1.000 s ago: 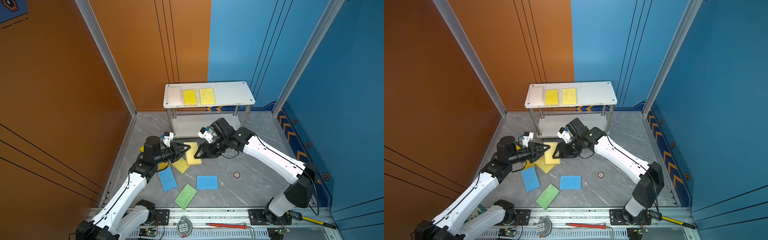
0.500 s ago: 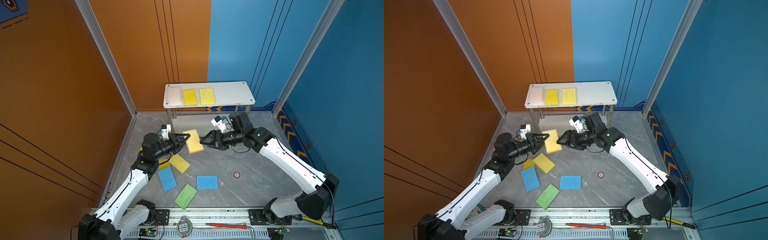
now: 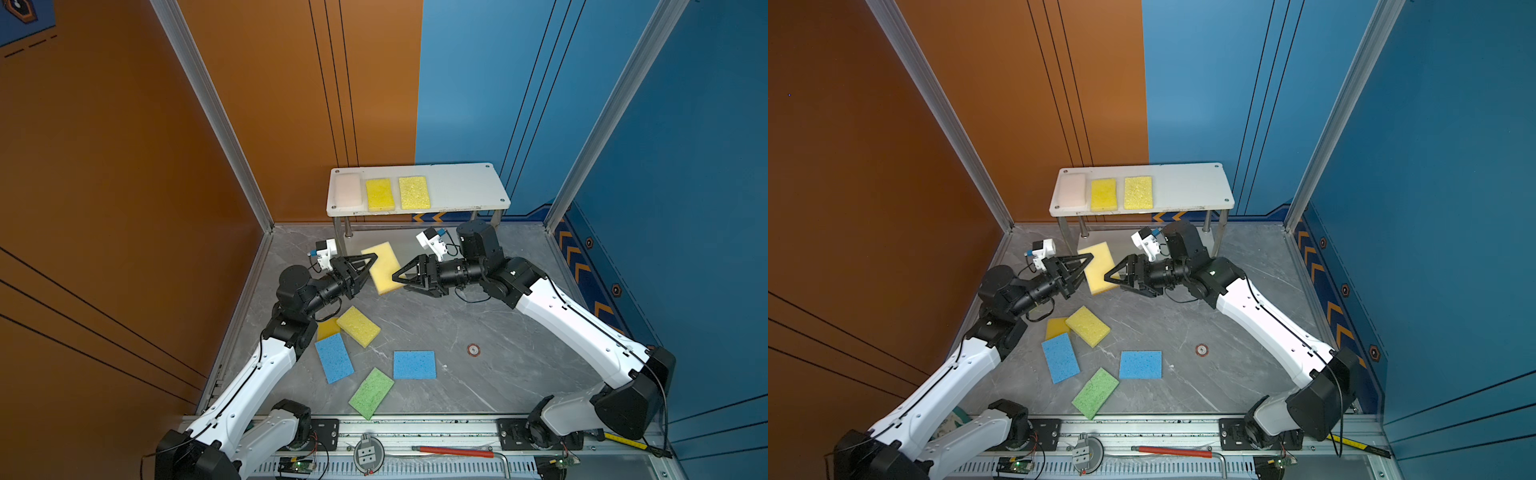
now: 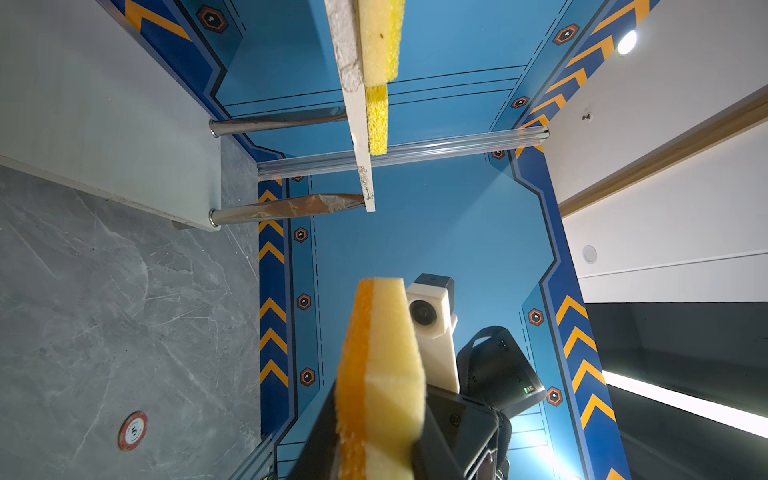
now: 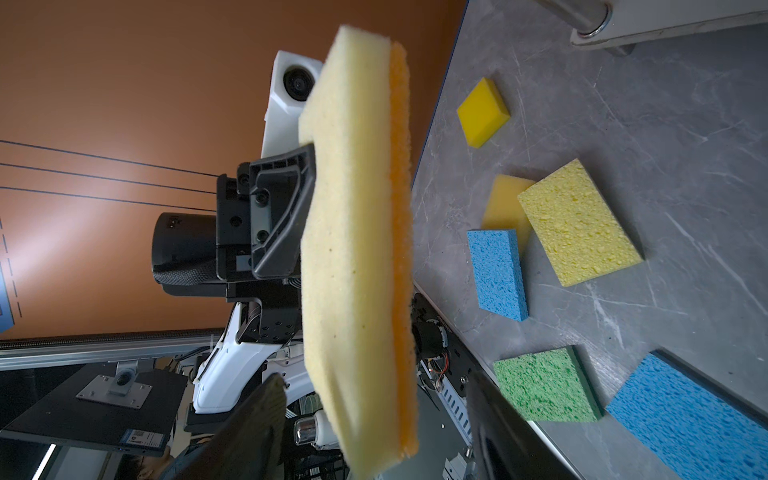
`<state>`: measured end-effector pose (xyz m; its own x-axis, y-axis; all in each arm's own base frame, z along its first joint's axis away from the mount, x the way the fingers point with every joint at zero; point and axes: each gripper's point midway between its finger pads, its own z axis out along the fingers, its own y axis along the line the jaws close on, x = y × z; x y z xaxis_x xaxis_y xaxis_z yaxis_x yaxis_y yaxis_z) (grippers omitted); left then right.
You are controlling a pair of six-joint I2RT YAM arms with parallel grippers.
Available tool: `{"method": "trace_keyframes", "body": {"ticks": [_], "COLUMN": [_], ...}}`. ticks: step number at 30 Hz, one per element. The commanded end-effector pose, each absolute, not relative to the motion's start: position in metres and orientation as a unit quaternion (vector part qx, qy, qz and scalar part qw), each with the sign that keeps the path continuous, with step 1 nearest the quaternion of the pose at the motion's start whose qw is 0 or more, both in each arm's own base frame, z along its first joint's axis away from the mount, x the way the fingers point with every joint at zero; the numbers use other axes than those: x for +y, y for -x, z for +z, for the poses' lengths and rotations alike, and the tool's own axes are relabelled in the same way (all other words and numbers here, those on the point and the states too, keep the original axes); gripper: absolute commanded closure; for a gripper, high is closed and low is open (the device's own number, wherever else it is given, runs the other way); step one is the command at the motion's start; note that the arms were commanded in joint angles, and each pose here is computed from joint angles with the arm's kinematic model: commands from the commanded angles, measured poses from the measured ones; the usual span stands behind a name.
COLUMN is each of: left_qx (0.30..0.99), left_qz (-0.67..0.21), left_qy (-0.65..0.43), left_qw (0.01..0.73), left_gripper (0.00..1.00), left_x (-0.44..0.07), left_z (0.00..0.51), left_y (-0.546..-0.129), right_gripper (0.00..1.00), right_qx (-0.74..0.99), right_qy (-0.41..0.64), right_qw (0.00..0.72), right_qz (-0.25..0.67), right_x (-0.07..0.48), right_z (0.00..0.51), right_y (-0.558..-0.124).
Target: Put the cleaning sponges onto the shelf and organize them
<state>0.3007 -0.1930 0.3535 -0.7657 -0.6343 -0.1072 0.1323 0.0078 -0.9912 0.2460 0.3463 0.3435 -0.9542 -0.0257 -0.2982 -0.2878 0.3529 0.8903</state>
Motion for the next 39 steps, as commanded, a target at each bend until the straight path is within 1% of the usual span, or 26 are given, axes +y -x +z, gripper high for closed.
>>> {"method": "trace_keyframes", "body": {"ticks": [1, 8, 14, 16, 23, 26, 28, 33, 36, 39], "left_qx": [0.630, 0.629, 0.628, 0.629, 0.630, 0.631, 0.632, 0.632, 0.633, 0.634], "left_qz": [-0.693, -0.696, -0.695, -0.695, -0.691, -0.690, -0.689, -0.687, -0.687, -0.685], "left_qy": [0.175, 0.173, 0.175, 0.176, 0.178, 0.180, 0.180, 0.183, 0.185, 0.184], "left_qw": [0.302, 0.302, 0.303, 0.303, 0.306, 0.305, 0.305, 0.307, 0.306, 0.307], "left_gripper": [0.78, 0.78, 0.78, 0.78, 0.78, 0.78, 0.77, 0.72, 0.62, 0.55], "left_x": [-0.193, -0.192, -0.191, -0.191, -0.189, -0.189, -0.188, -0.187, -0.187, -0.186], "left_z": [0.378, 0.379, 0.378, 0.378, 0.376, 0.374, 0.373, 0.370, 0.369, 0.367], "left_y": [-0.293, -0.290, -0.290, -0.290, -0.293, -0.294, -0.294, -0.295, -0.296, -0.296], "right_gripper": [0.32, 0.41, 0.51, 0.57, 0.59, 0.66, 0.68, 0.69, 0.71, 0.72], "right_qx": [0.805, 0.795, 0.792, 0.793, 0.793, 0.793, 0.792, 0.792, 0.791, 0.789], "right_qy": [0.095, 0.085, 0.084, 0.083, 0.083, 0.082, 0.082, 0.081, 0.080, 0.079], "right_qw": [0.124, 0.133, 0.134, 0.134, 0.130, 0.133, 0.135, 0.134, 0.137, 0.142], "right_qz": [0.572, 0.585, 0.589, 0.589, 0.590, 0.589, 0.590, 0.590, 0.591, 0.592], "right_x": [0.349, 0.352, 0.354, 0.354, 0.353, 0.353, 0.352, 0.352, 0.350, 0.346], "right_z": [0.349, 0.355, 0.358, 0.358, 0.357, 0.358, 0.359, 0.359, 0.361, 0.364], "right_y": [-0.247, -0.250, -0.250, -0.250, -0.248, -0.249, -0.250, -0.252, -0.254, -0.257]}}
